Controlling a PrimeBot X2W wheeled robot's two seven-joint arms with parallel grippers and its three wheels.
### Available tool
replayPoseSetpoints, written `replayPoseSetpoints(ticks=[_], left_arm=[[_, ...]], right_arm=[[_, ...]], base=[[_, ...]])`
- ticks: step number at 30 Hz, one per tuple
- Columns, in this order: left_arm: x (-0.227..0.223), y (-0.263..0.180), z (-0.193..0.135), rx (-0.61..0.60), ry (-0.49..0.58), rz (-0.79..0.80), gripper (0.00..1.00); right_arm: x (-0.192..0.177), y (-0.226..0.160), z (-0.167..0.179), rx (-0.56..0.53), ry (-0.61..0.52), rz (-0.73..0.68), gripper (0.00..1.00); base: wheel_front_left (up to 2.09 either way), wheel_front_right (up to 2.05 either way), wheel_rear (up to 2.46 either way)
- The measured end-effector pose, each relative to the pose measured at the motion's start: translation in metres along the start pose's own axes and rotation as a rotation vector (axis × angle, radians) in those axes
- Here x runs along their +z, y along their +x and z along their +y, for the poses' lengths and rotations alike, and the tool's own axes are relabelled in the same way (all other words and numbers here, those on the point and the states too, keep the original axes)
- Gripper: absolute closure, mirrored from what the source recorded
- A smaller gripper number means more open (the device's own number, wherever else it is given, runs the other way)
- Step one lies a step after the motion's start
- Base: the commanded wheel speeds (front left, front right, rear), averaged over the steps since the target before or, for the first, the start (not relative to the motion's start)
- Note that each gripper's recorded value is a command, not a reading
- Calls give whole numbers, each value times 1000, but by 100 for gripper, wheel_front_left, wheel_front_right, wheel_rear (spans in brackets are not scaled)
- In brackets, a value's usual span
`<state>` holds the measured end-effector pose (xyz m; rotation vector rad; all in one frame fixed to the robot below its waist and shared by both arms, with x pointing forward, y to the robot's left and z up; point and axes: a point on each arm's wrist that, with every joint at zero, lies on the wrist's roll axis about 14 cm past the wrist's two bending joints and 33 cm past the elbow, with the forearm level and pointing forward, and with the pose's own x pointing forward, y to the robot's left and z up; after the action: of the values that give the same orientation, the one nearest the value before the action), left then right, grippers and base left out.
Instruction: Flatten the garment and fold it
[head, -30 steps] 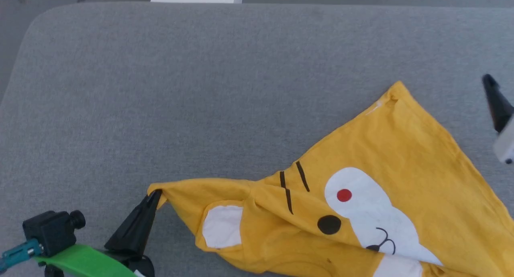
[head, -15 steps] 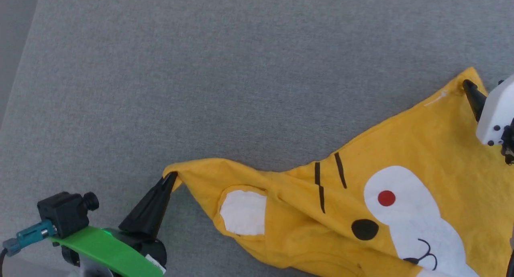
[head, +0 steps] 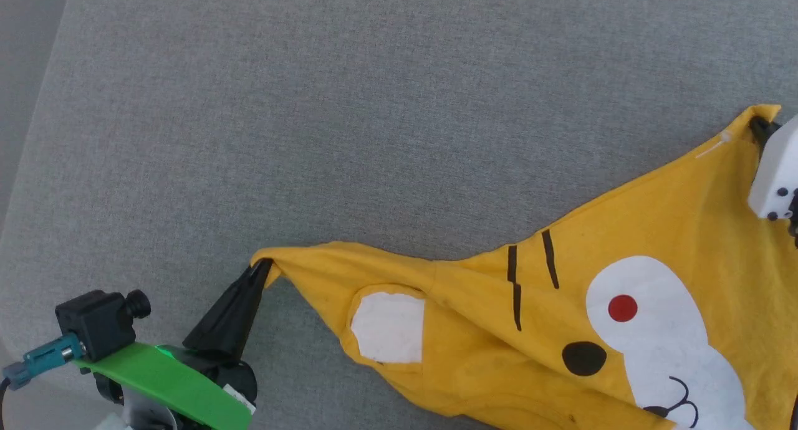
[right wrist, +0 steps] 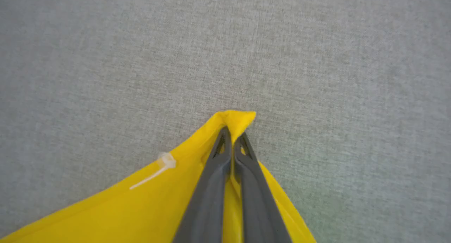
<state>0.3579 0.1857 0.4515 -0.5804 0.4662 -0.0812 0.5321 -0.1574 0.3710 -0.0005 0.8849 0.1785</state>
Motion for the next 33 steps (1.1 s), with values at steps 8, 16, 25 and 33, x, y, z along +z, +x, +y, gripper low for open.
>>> replayPoseSetpoints(ticks=[8, 16, 25, 33], left_arm=[[40, 5, 3, 29, 85, -161, 100], [127, 15, -27, -15, 242, -429, 100], [235, -19, -108, -166, 424, -757, 100], [284, -66, -178, -294, 518, -884, 100]], right_arm=[[38, -33, 2, 5, 30, -221, 100], [97, -107, 11, 36, 61, -560, 100], [167, -224, 29, 89, 36, -965, 100], [188, -311, 49, 138, -41, -1132, 100]], base=[[0, 0, 0], [0, 0, 0], [0, 0, 0], [0, 0, 0]])
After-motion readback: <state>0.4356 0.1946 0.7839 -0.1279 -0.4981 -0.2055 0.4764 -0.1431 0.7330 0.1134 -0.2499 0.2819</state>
